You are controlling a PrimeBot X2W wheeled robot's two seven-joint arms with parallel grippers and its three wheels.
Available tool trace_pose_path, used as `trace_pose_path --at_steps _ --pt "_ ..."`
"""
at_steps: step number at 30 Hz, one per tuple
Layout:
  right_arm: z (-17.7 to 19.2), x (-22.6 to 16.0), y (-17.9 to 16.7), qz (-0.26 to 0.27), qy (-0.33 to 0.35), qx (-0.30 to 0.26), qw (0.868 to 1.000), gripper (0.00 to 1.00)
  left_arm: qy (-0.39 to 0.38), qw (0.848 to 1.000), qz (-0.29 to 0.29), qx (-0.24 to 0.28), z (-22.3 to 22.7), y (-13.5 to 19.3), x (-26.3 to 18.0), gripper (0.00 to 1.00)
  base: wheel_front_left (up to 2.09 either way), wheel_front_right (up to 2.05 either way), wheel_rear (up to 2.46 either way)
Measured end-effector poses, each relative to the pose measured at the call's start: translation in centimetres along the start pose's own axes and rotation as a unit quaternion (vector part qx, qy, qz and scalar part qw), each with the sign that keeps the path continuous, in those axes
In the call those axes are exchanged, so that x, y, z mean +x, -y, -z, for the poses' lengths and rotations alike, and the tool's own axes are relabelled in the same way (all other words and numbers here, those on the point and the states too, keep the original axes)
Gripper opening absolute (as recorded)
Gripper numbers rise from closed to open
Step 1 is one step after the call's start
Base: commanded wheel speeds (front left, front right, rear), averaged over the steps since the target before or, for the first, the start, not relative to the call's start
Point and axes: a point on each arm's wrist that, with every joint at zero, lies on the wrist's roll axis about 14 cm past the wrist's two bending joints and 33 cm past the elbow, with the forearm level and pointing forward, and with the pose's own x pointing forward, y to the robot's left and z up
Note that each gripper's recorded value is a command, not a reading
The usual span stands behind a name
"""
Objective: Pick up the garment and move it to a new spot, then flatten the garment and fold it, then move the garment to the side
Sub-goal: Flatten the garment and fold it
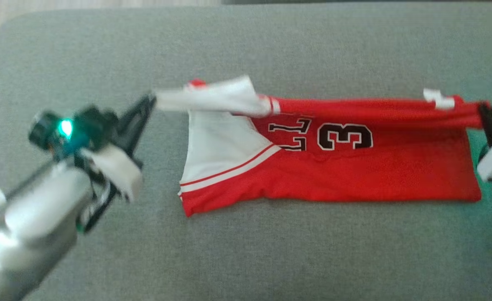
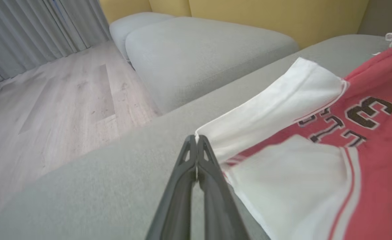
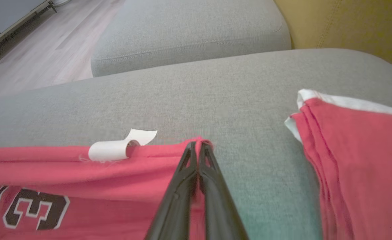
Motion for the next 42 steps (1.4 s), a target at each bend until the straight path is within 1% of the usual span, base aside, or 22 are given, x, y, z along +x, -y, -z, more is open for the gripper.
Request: trace_pose_path --at_steps 3,6,11,12,13,14,15,16,17,18,19,23,26,28,30,33,35,38,42 --pt "1.2 -1.1 0.1 0.001 -0.009 0.004 1.0 0.0 -0.018 1.0 0.002 -0.011 1.9 1.6 -2.2 0.0 0.0 0.0 0.0" --pt "2.2 -1.8 0.1 0.001 -0.019 0.009 1.0 0.0 -0.031 0.999 0.002 -0.033 3.3 3.1 -3.7 0.0 0.0 0.0 0.0" --pt "4.4 -2.6 0.1 0.005 -0.044 0.015 0.999 0.0 -0.051 0.997 0.012 -0.057 5.1 5.4 -4.8 0.0 0.0 0.0 0.0" --pt "4.8 -2.7 0.0 0.004 -0.049 0.017 0.999 0.03 -0.056 0.997 0.014 -0.058 5.5 5.7 -4.8 0.0 0.0 0.0 0.0" --pt "5.2 -2.7 -0.1 0.004 -0.054 0.016 0.998 0.13 -0.06 0.996 0.012 -0.06 5.8 5.7 -4.8 0.0 0.0 0.0 0.0" --pt "5.2 -2.7 -0.1 0.006 -0.054 0.016 0.998 0.27 -0.061 0.996 0.011 -0.061 5.9 5.8 -4.8 0.0 0.0 0.0 0.0" --pt "5.2 -2.6 0.0 0.008 -0.053 0.017 0.998 0.59 -0.061 0.996 0.011 -0.063 5.9 6.0 -4.6 0.0 0.0 0.0 0.0" --pt "5.1 -2.6 0.1 0.01 -0.053 0.017 0.998 0.98 -0.058 0.996 0.01 -0.064 5.9 6.1 -4.5 0.21 0.0 0.0 0.0" --pt "5.0 -2.7 0.2 0.013 -0.05 0.018 0.998 1.0 -0.057 0.996 0.009 -0.066 5.9 6.2 -4.4 0.71 0.0 0.0 0.0" --pt "4.9 -2.7 0.3 0.016 -0.048 0.019 0.999 1.0 -0.055 0.996 0.007 -0.072 5.8 6.4 -4.3 0.98 0.0 0.0 0.0" --pt "4.7 -2.8 0.4 0.019 -0.043 0.02 0.999 1.0 -0.05 0.996 0.003 -0.076 5.7 6.5 -4.3 1.0 0.0 0.0 0.0" --pt "3.0 -3.9 0.5 0.028 0.004 0.026 0.999 1.0 -0.026 0.995 -0.026 -0.095 5.0 6.5 -4.6 1.0 0.0 0.0 0.0" --pt "2.8 -4.8 0.6 0.033 0.024 0.035 0.999 1.0 -0.017 0.994 -0.042 -0.103 4.8 6.7 -5.1 1.0 0.0 0.0 0.0" --pt "2.9 -5.9 0.5 0.038 0.044 0.052 0.997 1.0 -0.007 0.992 -0.06 -0.115 4.6 7.0 -5.5 1.0 0.0 0.0 0.0" --pt "2.8 -6.9 -0.4 0.033 0.063 0.06 0.996 1.0 0.006 0.988 -0.079 -0.129 4.1 7.4 -6.0 1.0 0.0 0.0 0.0" --pt "3.0 -8.2 -2.1 0.024 0.081 0.072 0.994 1.0 0.047 0.982 -0.108 -0.149 2.0 7.9 -6.7 1.0 0.0 0.0 0.0" --pt "3.6 -9.1 -2.9 0.022 0.084 0.081 0.993 1.0 0.072 0.977 -0.126 -0.157 1.0 8.3 -7.5 1.0 0.0 0.0 0.0" --pt "5.4 -10.2 -3.6 0.023 0.072 0.097 0.992 1.0 0.091 0.972 -0.145 -0.161 0.7 9.2 -9.1 1.0 0.0 0.0 0.0" --pt "7.0 -10.4 -4.3 0.023 0.054 0.122 0.991 1.0 0.114 0.969 -0.175 -0.129 0.4 9.9 -10.8 1.0 0.0 0.0 0.0"
